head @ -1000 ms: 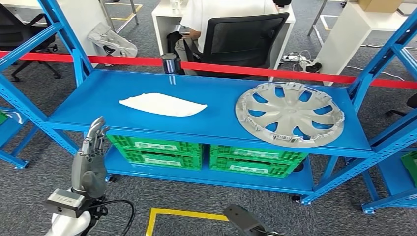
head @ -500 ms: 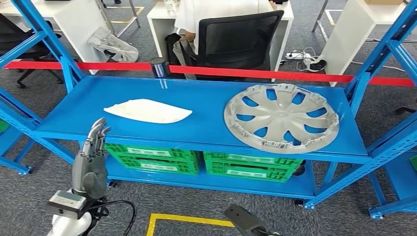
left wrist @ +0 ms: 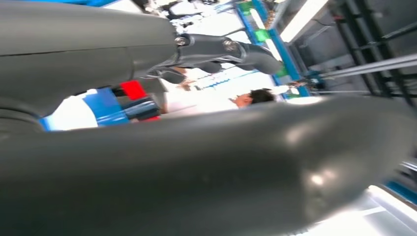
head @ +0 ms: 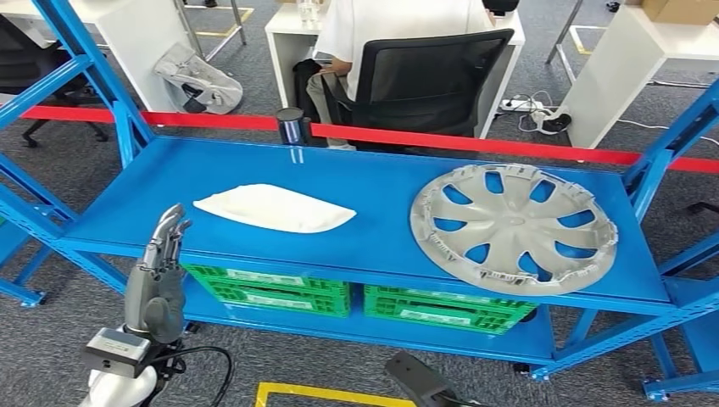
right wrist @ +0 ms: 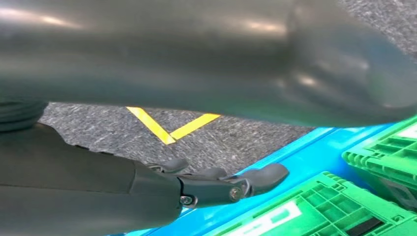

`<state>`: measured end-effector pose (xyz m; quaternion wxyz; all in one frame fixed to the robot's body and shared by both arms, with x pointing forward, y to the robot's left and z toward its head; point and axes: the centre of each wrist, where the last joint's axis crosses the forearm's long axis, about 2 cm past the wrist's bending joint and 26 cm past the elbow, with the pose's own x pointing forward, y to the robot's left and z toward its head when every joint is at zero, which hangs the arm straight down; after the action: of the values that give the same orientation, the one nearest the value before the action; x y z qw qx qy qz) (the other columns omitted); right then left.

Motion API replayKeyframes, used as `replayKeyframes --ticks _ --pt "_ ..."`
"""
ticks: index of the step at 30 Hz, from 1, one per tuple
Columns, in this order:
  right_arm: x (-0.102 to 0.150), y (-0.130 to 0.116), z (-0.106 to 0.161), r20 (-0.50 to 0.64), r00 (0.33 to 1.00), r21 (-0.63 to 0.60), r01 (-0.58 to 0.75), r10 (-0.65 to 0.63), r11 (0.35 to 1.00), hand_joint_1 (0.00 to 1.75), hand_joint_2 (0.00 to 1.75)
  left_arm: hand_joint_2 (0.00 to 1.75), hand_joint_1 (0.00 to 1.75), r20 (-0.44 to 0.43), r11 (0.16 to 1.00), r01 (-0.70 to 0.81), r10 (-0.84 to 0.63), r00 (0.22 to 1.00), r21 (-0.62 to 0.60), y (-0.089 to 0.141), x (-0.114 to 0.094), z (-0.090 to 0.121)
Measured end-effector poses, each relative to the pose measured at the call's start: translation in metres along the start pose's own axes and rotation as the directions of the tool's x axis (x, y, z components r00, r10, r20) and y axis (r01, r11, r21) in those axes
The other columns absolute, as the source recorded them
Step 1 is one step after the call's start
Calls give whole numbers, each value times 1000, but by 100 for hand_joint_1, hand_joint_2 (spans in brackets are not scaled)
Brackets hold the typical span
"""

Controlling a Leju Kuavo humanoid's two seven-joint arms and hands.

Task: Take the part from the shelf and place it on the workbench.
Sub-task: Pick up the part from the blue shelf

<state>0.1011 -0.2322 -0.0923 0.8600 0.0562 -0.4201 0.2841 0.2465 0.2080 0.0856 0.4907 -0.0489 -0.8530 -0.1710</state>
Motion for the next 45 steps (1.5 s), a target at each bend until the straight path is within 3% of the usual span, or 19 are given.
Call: replayKeyframes --ticks 23,32,39,45 --pt "-2 0 1 -12 1000 22 -6 6 1000 0 0 0 0 3 1000 -8 8 1000 -24 -3 1 7" --pt "-1 2 0 0 1000 0 -5 5 1000 0 0 0 0 -147 998 -3 -6 989 -59 -3 0 11" --pt "2 7 -1 4 1000 21 -4 4 1000 0 0 0 0 -202 989 145 -138 970 20 0 3 9" --pt "3 11 -1 -15 1000 43 -25 25 999 0 0 0 0 -229 995 -46 64 971 86 1 10 1"
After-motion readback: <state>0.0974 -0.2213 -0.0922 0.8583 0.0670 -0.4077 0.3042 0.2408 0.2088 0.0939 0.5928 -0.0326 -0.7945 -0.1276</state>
